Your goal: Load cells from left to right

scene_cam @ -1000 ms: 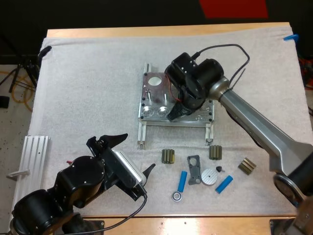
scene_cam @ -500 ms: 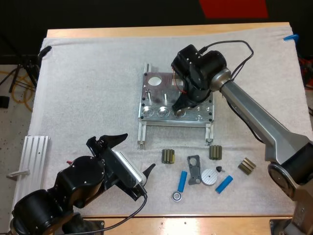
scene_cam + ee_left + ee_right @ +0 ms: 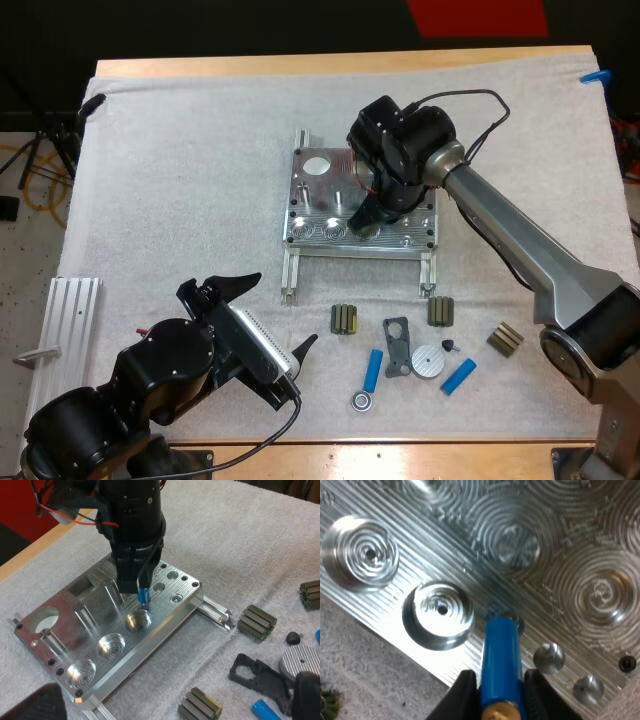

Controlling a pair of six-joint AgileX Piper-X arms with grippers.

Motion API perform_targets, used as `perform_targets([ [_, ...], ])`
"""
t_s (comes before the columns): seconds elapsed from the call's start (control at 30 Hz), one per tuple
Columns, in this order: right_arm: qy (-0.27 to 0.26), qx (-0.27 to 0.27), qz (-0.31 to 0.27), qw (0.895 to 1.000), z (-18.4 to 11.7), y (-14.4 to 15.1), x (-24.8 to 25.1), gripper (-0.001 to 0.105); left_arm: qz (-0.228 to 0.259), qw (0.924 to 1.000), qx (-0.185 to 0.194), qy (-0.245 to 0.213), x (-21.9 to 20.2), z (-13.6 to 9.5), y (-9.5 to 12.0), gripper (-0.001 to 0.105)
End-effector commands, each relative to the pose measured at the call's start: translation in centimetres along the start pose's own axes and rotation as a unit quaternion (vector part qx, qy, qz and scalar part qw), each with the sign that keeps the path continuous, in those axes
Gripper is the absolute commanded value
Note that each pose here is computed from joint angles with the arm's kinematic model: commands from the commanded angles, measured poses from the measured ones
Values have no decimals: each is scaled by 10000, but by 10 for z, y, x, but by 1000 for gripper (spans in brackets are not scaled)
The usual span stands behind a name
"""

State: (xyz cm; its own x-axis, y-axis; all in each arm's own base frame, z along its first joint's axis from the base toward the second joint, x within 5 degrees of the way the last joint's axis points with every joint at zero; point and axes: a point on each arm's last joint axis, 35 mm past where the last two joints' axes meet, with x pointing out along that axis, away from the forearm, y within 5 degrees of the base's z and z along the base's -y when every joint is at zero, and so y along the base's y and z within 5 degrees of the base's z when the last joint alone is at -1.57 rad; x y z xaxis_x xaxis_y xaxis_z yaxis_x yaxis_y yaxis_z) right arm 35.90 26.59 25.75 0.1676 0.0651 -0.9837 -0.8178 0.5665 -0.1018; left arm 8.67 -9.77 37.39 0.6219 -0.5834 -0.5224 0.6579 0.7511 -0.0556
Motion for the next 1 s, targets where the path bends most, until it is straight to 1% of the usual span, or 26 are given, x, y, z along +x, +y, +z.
perform_targets([
  [0.0,-121,-9,-8,9999,2,-1,-6,0,73,9999,-67,-93,-1,2,0,88],
  [0.3,16,-15,-3,10000,3,-2,5,0,73,9999,-67,-93,-1,2,0,88],
  [0.43,123,-17,-267,9996,2,-3,7,0,73,9999,-67,-93,-1,2,0,88],
  [0.5,147,-18,-308,9994,2,-4,7,0,73,9999,-67,-93,-1,2,0,88],
  [0.7,117,-17,-218,9997,2,-3,7,0,73,9999,-67,-93,-1,2,0,88],
  [0.83,293,-31,-132,9995,-2,-1,6,0,73,9999,-67,-93,-1,2,0,88],
  [0.97,310,-32,-126,9994,-2,-1,6,0,73,9999,-67,-93,-1,2,0,88],
])
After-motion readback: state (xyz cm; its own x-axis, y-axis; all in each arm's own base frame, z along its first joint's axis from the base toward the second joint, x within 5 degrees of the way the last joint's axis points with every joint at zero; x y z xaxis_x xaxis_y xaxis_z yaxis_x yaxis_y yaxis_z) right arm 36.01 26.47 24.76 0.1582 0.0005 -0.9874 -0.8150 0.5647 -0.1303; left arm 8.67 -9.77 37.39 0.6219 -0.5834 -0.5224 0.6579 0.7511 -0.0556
